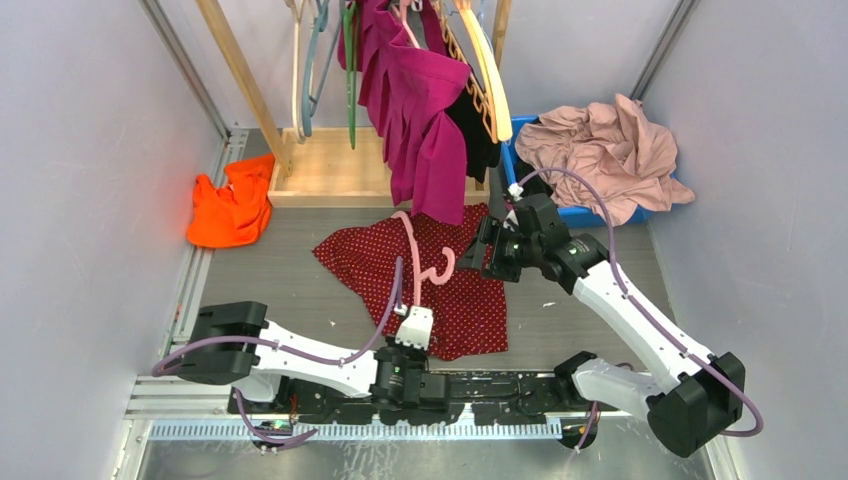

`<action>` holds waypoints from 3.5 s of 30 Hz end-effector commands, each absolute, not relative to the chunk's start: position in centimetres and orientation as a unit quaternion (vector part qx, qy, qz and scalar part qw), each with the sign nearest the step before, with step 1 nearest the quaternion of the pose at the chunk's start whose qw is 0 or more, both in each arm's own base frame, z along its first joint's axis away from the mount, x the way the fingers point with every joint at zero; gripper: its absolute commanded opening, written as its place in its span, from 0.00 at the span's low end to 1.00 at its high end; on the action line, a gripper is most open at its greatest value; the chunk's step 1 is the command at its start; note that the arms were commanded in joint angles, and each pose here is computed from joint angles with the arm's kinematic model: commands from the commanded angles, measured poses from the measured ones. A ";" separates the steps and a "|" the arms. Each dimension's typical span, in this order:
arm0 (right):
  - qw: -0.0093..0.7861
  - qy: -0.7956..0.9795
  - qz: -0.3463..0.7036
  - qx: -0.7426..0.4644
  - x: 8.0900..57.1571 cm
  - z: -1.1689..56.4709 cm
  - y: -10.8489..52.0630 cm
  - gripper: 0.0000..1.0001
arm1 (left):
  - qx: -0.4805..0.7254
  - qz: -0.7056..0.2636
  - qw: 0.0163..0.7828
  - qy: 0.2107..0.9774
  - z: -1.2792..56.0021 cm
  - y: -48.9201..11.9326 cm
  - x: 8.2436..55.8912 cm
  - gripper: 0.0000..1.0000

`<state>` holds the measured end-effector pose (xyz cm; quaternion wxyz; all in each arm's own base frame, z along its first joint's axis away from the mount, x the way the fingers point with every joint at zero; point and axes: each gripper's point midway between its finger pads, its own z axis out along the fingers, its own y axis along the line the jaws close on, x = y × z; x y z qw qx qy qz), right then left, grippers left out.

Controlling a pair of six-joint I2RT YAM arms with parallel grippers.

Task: Place the skirt on the hanger
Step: Hang the skirt on the hanger.

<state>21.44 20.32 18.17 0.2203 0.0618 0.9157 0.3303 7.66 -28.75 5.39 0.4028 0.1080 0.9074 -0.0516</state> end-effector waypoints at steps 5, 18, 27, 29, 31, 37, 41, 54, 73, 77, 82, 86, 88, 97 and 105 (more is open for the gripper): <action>0.246 0.902 0.356 0.012 21.5 19.6 24.7 0.70 | 0.087 -0.075 0.403 0.908 5.9 -30.1 7.3 0.00; 0.261 0.903 0.341 0.023 21.8 16.5 27.4 0.46 | 0.089 -0.084 0.403 0.907 5.9 -30.9 6.9 0.00; 0.269 0.903 0.334 0.025 21.9 15.5 27.8 0.25 | 0.087 -0.089 0.406 0.905 6.2 -31.0 6.9 0.00; 0.276 0.903 0.328 0.025 22.0 15.6 27.5 0.18 | 0.086 -0.091 0.405 0.906 6.2 -31.1 6.8 0.00; 0.282 0.904 0.319 0.026 22.2 15.5 27.2 0.11 | 0.086 -0.093 0.403 0.906 6.1 -31.1 6.7 0.00; 0.286 0.907 0.308 0.019 22.3 15.1 26.9 0.01 | 0.083 -0.102 0.387 0.912 6.2 -31.1 6.2 0.18; 0.286 0.908 0.307 0.018 22.3 14.8 26.8 0.01 | 0.080 -0.118 0.376 0.916 6.8 -31.1 5.8 0.27; 0.292 0.908 0.300 0.014 22.2 15.0 26.3 0.01 | 0.023 -0.101 0.388 0.916 9.9 -25.2 6.9 0.38; 0.288 0.908 0.306 0.008 22.0 15.5 26.6 0.01 | -0.105 -0.152 0.430 0.884 9.5 -21.9 12.7 0.50; 0.286 0.908 0.308 0.008 21.9 15.5 26.6 0.01 | -0.113 -0.171 0.407 0.890 9.0 -23.2 14.0 0.68; 0.288 0.906 0.309 0.009 21.9 15.7 26.6 0.01 | -0.117 -0.150 0.351 0.917 5.7 -23.8 14.1 0.68; 0.289 0.905 0.312 0.009 21.8 15.8 26.6 0.01 | -0.119 -0.146 0.333 0.924 4.1 -24.0 13.9 0.66; 0.287 0.905 0.314 0.009 21.8 15.8 26.6 0.01 | -0.122 -0.145 0.329 0.925 3.9 -24.0 14.0 0.63; 0.289 0.902 0.319 0.010 21.6 16.0 26.5 0.01 | -0.114 -0.111 0.324 0.933 3.0 -22.9 15.8 0.28; 0.288 0.905 0.313 0.008 21.2 15.9 26.0 0.01 | -0.085 -0.105 0.326 0.936 6.1 -21.7 15.6 0.12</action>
